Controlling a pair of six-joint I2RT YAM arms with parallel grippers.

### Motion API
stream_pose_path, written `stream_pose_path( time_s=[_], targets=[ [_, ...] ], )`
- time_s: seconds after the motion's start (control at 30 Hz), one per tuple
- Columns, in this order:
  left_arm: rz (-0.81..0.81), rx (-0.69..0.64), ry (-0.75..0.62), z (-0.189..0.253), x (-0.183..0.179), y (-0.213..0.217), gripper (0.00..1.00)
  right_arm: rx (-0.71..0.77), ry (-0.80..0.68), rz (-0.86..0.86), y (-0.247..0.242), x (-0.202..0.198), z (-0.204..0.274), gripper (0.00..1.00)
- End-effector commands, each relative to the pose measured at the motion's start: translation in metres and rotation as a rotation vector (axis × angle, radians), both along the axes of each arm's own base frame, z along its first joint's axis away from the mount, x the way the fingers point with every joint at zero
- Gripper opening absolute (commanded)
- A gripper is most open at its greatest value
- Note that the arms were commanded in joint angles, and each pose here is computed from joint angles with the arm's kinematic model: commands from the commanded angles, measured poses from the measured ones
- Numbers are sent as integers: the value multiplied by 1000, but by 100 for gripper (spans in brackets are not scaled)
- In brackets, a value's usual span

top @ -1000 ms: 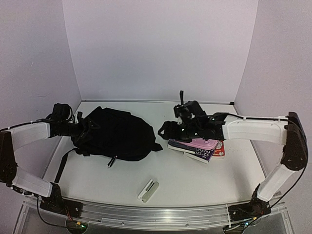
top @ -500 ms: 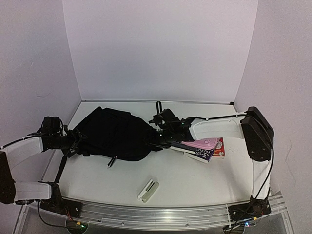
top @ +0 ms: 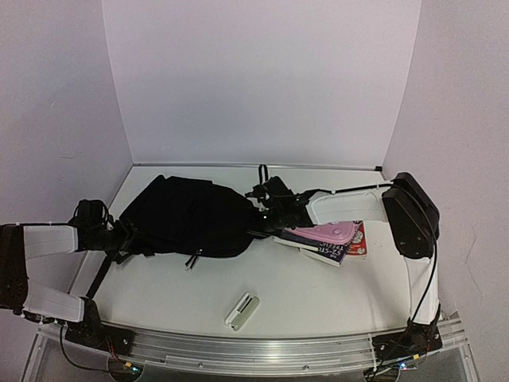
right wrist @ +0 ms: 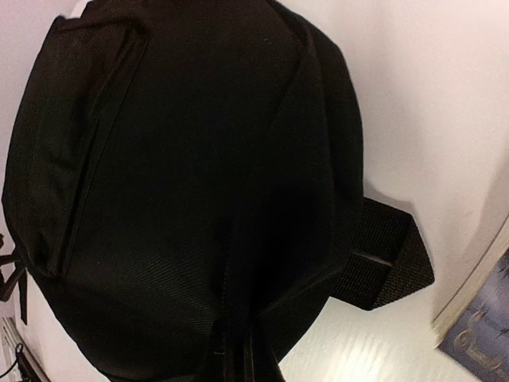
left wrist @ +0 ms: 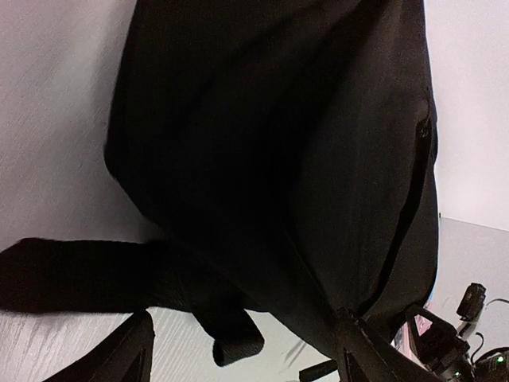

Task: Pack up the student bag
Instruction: Adjust the student bag at the center of the board.

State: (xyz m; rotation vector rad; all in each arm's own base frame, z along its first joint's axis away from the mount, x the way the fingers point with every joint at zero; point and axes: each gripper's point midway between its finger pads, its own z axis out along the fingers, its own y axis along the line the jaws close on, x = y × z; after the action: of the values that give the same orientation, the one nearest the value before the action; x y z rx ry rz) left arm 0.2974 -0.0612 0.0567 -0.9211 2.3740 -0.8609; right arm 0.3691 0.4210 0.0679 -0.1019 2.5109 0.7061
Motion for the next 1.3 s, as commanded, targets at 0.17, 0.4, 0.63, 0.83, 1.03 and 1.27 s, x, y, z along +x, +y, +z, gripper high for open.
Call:
stream_pose_path(
  time_s=[0.17, 0.4, 0.63, 0.83, 1.03, 1.27],
  targets=[
    [26, -52, -137, 19, 29, -2, 80, -35, -143, -48, -48, 48, 47, 31],
    [10, -95, -132, 10, 38, -8, 72, 1, -187, 10, -49, 15, 87, 59],
    [-6, -141, -119, -2, 44, -14, 41, 71, -122, 104, -13, -46, 82, 48],
    [-16, -170, -111, -7, 42, -18, 5, 234, -76, 158, 36, -78, 59, 44],
    [-16, -167, -126, 0, 39, -18, 0, 194, -113, 150, 44, -73, 31, 39],
    [-18, -157, -128, 4, 36, -17, 0, 151, -101, 165, 52, -68, 1, 35]
  ],
)
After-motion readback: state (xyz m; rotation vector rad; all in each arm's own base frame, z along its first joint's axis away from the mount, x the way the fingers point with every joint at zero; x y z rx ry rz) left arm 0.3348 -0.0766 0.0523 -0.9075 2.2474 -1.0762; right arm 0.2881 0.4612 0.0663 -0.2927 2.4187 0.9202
